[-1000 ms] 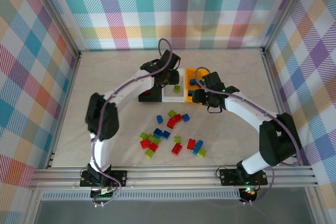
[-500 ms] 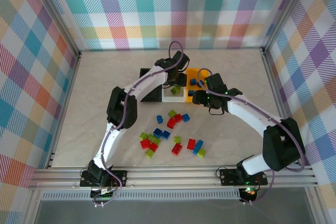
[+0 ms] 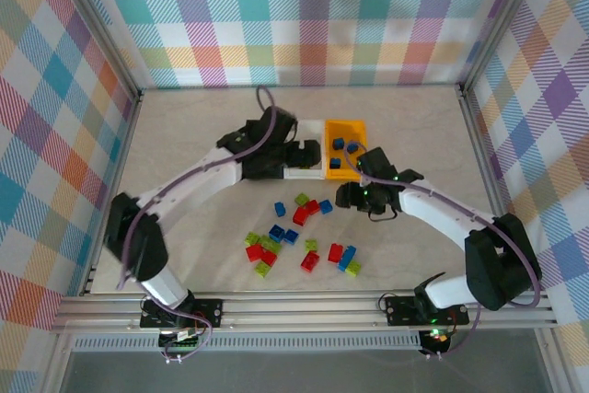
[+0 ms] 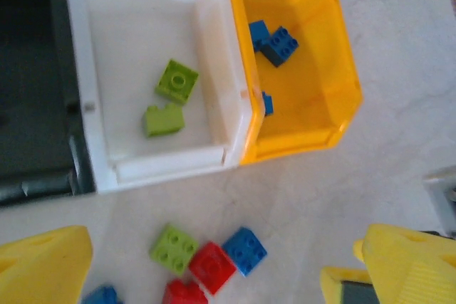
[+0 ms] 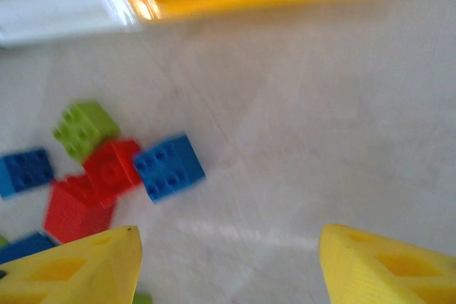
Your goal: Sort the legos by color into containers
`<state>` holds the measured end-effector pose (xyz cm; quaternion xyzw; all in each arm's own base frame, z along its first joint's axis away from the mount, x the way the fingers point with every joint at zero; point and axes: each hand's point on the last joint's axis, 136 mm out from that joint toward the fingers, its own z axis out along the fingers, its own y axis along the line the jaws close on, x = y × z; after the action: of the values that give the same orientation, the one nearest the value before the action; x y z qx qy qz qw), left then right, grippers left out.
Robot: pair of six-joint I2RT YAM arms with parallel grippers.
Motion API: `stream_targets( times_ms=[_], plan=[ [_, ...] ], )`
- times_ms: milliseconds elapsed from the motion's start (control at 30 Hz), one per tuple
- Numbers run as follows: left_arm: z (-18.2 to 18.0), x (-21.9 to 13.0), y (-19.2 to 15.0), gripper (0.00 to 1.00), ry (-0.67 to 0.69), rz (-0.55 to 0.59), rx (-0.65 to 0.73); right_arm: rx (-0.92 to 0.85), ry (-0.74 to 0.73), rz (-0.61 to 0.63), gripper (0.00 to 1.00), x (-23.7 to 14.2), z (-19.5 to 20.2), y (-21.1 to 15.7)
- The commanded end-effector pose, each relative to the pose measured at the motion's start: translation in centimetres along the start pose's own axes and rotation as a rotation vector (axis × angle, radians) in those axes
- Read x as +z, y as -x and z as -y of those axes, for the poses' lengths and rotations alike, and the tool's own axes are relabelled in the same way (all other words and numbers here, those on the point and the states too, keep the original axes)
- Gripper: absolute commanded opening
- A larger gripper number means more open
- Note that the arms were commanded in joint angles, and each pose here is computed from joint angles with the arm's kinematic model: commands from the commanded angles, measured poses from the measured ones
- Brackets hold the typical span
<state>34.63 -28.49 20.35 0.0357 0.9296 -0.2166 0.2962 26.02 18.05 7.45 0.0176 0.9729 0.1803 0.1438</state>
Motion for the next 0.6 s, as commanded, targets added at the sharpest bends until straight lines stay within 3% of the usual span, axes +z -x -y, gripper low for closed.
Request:
stream_targets(
  times_ms=[0,200,400,567],
  plan=[
    [-1.0,-0.3,-2.6,1.0,-0.038,0.003,-0.046,-0.017,0.018,-0.09,0.67,-0.2,-0.1,-3.3],
    [-4.4,-2.9,-5.8,1.0,-0.02,0.056,-0.098,-0.143,-0.024,-0.109,0.65,0.1,-1.4,-4.8],
    [-7.2,-4.0,-7.3,1.0,0.024,0.071,-0.135,-0.194,-0.032,-0.035,0.65,2.1,-3.1,-2.4],
    [-8.4,-4.5,-7.5,1.0,0.026,0.07,-0.169,-0.308,-0.119,-0.007,0.67,4.4,-4.0,-0.5]
  ],
)
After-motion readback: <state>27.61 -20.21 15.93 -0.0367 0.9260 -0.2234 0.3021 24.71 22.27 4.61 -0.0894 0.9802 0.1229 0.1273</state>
